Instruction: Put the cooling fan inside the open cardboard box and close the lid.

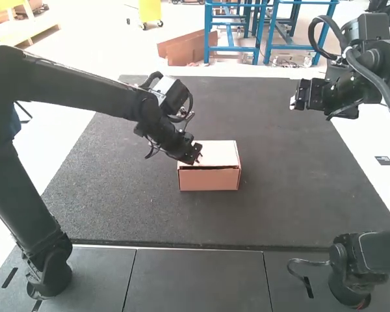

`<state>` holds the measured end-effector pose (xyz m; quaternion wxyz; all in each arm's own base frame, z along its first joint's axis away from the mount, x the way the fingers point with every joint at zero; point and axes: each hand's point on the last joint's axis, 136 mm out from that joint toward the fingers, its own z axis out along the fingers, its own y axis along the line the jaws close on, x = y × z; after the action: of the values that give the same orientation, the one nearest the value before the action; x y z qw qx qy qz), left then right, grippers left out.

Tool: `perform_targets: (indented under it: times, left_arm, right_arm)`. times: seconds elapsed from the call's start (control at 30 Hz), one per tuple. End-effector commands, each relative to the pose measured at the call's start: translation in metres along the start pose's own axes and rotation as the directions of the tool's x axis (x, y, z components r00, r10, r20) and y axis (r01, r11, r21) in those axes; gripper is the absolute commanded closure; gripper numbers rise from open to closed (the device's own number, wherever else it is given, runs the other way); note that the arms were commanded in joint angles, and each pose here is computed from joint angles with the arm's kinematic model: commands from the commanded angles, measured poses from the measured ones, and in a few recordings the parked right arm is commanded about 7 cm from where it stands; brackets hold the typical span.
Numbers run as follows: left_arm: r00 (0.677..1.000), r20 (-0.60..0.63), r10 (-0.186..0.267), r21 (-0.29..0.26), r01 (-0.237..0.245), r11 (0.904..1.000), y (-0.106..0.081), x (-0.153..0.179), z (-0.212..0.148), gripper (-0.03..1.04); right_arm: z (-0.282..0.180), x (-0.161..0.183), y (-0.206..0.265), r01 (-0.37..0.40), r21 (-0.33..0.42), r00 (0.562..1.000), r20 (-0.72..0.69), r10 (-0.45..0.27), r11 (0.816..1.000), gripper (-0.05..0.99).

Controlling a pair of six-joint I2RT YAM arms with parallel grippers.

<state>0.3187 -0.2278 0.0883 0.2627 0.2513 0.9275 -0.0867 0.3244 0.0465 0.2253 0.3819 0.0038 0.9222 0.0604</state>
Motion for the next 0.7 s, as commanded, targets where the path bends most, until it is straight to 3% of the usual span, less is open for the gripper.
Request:
perform_targets:
  times: [0.0,0.2,0.33,0.5,0.67]
  left_arm:
    - [1.000,0.004,0.015,-0.006,-0.015,0.9999,-0.001,0.006,0.002,0.05]
    - [0.999,0.028,0.024,-0.042,-0.023,0.9989,0.006,0.002,0.000,0.05]
    - [0.988,0.151,0.016,-0.044,-0.009,0.9990,0.010,-0.041,-0.034,0.05]
    - [0.932,0.363,-0.017,-0.050,0.038,0.9980,0.025,-0.109,-0.117,0.05]
    - [0.864,0.499,-0.069,-0.009,0.084,0.9964,0.036,-0.135,-0.179,0.05]
  right_arm:
    - [-0.012,-0.010,0.002,-0.006,-0.016,0.999,0.042,0.006,1.000,0.03]
    - [-0.013,-0.009,0.003,-0.006,-0.017,0.999,0.037,0.006,1.000,0.03]
    - [-0.013,-0.008,0.004,-0.005,-0.028,0.999,0.034,0.006,1.000,0.03]
    - [-0.010,-0.003,0.005,-0.006,-0.032,1.000,0.021,0.006,0.999,0.03]
    - [-0.009,-0.001,0.008,0.002,-0.051,1.000,0.014,-0.001,0.999,0.03]
